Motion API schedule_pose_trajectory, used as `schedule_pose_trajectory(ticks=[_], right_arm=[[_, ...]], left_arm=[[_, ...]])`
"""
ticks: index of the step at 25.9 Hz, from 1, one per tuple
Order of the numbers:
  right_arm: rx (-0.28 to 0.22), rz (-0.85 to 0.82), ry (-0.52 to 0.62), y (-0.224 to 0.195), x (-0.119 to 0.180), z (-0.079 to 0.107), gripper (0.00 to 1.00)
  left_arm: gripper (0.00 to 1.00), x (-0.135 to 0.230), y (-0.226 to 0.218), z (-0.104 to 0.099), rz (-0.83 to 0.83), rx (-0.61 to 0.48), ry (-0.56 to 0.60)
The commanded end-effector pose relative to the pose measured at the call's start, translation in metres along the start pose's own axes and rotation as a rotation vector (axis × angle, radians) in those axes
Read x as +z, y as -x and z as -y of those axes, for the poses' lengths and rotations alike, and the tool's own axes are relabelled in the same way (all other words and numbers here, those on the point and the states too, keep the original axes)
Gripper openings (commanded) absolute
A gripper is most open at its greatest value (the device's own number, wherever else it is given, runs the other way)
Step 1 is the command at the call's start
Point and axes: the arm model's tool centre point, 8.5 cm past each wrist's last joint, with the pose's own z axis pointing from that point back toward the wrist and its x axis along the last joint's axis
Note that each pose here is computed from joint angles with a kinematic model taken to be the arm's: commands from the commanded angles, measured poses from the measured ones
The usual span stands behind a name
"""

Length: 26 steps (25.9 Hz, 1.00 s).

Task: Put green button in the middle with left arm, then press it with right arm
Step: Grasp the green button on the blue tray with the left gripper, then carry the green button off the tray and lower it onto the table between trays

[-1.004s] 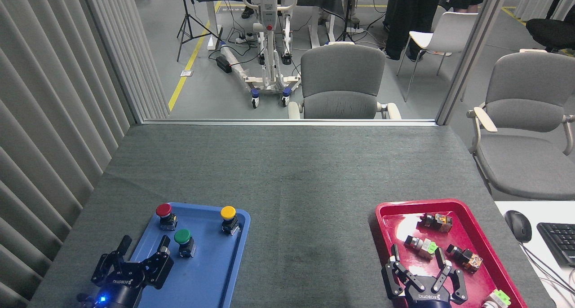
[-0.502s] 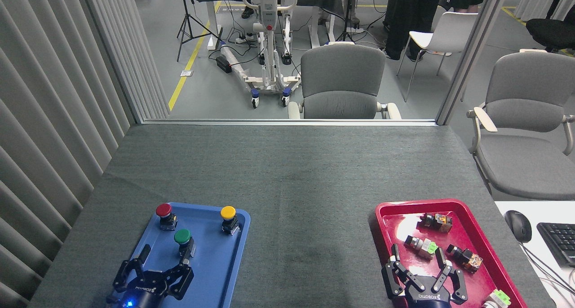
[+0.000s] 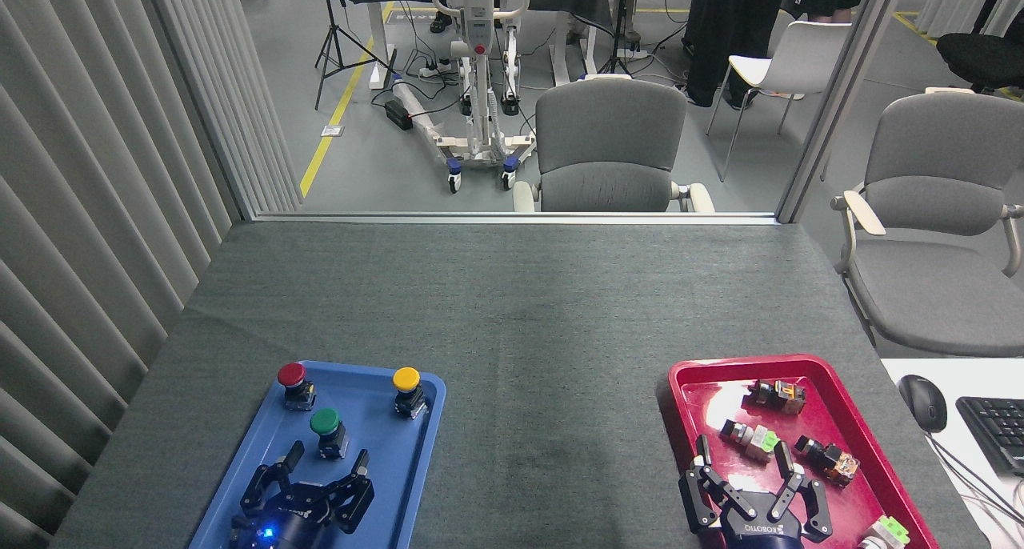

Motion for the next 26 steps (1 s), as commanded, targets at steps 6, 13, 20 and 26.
schedule_pose_trajectory(ticks=[6,13,20,26], right_arm=[[-0.002,0.001,0.001,-0.001,0.000,0.000,1.00],[0.002,0.005,0.003,0.001,0.000,0.001,1.00],[0.010,0.004,0.003,0.003,0.000,0.001,1.00],[0.012,0.003,0.005,0.004,-0.001,0.002,1.00]], left_arm=[[0.99,-0.024,0.010,-0.004,-0.011,-0.003,0.001],[0.60,-0.027,0.014,0.006,-0.022,0.008,0.041],[0.15,-0.027,0.023,0.007,-0.014,-0.005,0.044],[0.02,-0.023,0.003,-0.047,0.281,-0.015,-0.133]])
